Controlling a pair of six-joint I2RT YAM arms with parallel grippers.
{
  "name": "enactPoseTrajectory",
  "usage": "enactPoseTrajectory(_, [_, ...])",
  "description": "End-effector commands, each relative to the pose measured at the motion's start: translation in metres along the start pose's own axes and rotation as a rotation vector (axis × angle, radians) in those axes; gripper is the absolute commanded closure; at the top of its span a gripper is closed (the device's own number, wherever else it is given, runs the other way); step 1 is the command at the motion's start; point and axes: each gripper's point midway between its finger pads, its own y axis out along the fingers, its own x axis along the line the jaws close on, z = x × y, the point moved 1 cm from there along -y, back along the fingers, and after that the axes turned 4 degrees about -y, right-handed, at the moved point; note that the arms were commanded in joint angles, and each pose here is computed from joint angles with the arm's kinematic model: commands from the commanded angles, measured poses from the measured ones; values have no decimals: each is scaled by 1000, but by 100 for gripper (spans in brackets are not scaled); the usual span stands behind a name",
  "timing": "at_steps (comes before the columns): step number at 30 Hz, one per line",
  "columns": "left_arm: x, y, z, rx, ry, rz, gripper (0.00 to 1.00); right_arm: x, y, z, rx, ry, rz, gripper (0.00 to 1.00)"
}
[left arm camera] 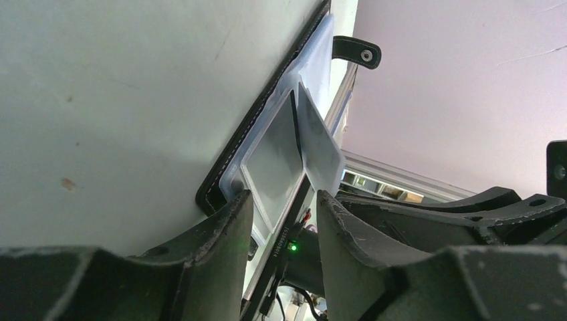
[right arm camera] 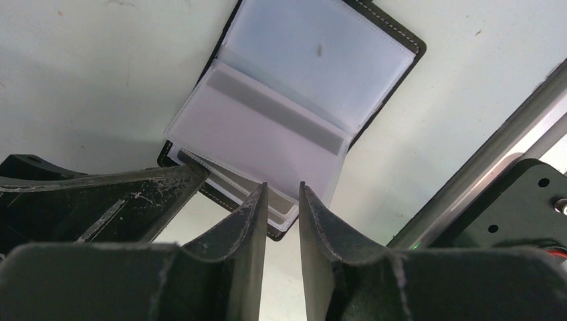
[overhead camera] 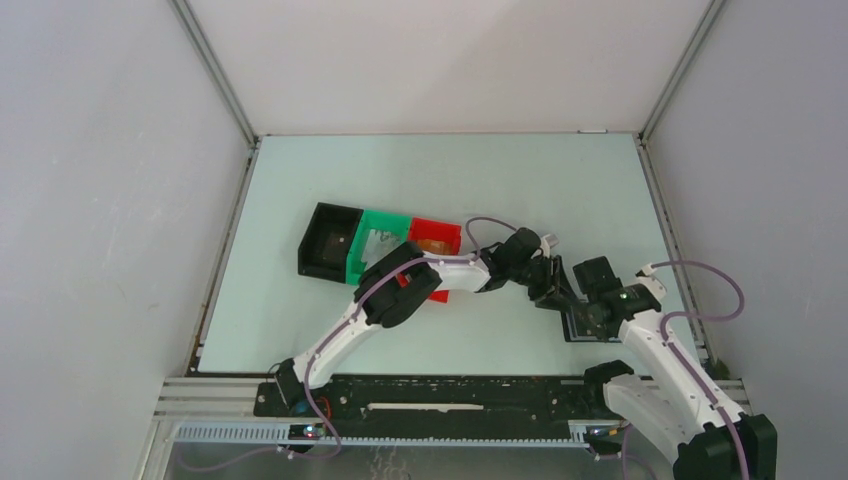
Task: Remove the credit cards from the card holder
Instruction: Remove the credit card from the card holder.
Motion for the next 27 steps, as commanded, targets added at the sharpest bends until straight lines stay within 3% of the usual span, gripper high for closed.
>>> enactPoseTrajectory(1, [49,0,-3,-20,-94,-153,53,-9,-6,-17,-71,88,33,68])
enactPoseTrajectory(13, [56,-4,-4,-8,-99,-157,53,-44,-12,-45,-217,331,143,61])
enactPoseTrajectory(20, [53,-4,-4,4,-77,-152,53,-50,-4,-62,-207,378,176,50])
enactPoseTrajectory(24, [46,-5,-4,11,-47,-146,53,-44,-4,-71,-190,344,136,45])
enactPoseTrajectory(27, [34,-10,-6,7,10,-139,53,-7,-10,-81,-178,187,-82,46])
